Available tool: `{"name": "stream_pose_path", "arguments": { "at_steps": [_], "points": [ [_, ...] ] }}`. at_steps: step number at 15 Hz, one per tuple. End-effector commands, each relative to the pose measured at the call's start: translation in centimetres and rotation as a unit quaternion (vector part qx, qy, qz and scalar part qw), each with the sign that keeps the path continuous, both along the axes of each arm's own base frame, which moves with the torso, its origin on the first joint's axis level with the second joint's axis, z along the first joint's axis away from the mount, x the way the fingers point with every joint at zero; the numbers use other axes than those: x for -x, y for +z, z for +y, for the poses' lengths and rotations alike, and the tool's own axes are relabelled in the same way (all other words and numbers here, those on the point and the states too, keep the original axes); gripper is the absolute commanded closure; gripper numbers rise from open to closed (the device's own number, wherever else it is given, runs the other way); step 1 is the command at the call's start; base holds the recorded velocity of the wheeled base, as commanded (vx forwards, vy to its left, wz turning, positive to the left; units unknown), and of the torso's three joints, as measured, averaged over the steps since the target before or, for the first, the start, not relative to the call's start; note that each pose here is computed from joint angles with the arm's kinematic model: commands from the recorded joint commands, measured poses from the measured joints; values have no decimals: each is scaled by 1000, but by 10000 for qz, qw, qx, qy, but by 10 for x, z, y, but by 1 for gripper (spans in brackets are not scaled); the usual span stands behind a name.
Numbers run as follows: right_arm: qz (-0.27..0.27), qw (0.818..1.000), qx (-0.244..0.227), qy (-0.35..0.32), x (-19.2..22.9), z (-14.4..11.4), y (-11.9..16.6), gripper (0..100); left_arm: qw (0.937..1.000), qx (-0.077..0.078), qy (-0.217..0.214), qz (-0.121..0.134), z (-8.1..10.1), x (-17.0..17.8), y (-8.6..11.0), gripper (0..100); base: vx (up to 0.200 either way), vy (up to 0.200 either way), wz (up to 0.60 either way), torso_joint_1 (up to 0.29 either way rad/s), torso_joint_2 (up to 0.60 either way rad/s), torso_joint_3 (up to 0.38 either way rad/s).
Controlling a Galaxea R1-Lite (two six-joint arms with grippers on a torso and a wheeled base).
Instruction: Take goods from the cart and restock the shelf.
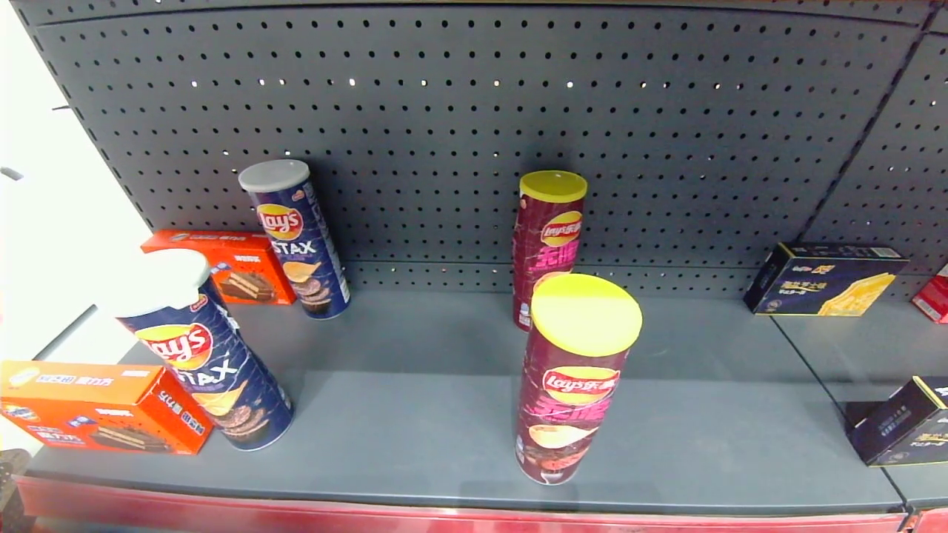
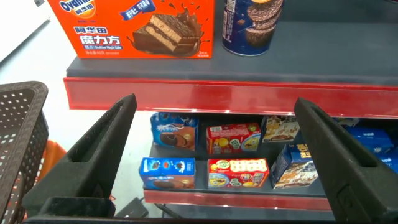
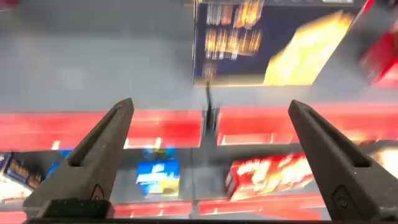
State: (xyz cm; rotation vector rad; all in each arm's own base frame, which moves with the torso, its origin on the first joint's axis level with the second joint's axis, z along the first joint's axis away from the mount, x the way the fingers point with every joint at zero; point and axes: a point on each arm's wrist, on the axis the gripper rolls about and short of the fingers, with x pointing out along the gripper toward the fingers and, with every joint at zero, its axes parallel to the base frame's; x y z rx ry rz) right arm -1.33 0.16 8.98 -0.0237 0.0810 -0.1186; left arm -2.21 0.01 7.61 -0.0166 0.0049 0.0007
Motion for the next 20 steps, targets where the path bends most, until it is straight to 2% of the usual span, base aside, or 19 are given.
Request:
{"name": "stream_pose_path", "arguments": {
  "at_steps": [1, 10, 11, 13, 14, 20],
  "points": [
    [69, 9999, -87, 78, 2, 0, -12, 0, 10000, 1, -3, 6, 0, 0, 0, 0, 0, 0, 0, 0, 0, 0],
    [85, 9999, -89, 94, 2, 0, -12, 0, 10000, -6, 20, -1, 0, 0, 0, 0, 0, 0, 0, 0, 0, 0],
    [171, 9990, -94, 400, 2, -1, -12, 0, 10000, -6, 35, -1, 0, 0, 0, 0, 0, 0, 0, 0, 0, 0],
    [-63, 9969, -75, 777, 4, -2, -12, 0, 10000, 9, 51, -2, 0, 0, 0, 0, 0, 0, 0, 0, 0, 0],
    [-432, 9971, -64, 618, 9, -1, -14, 0, 10000, 1, 51, -1, 0, 0, 0, 0, 0, 0, 0, 0, 0, 0],
    [-403, 9971, -97, 632, 9, -1, -14, 0, 10000, -37, 43, -1, 0, 0, 0, 0, 0, 0, 0, 0, 0, 0]
  ]
}}
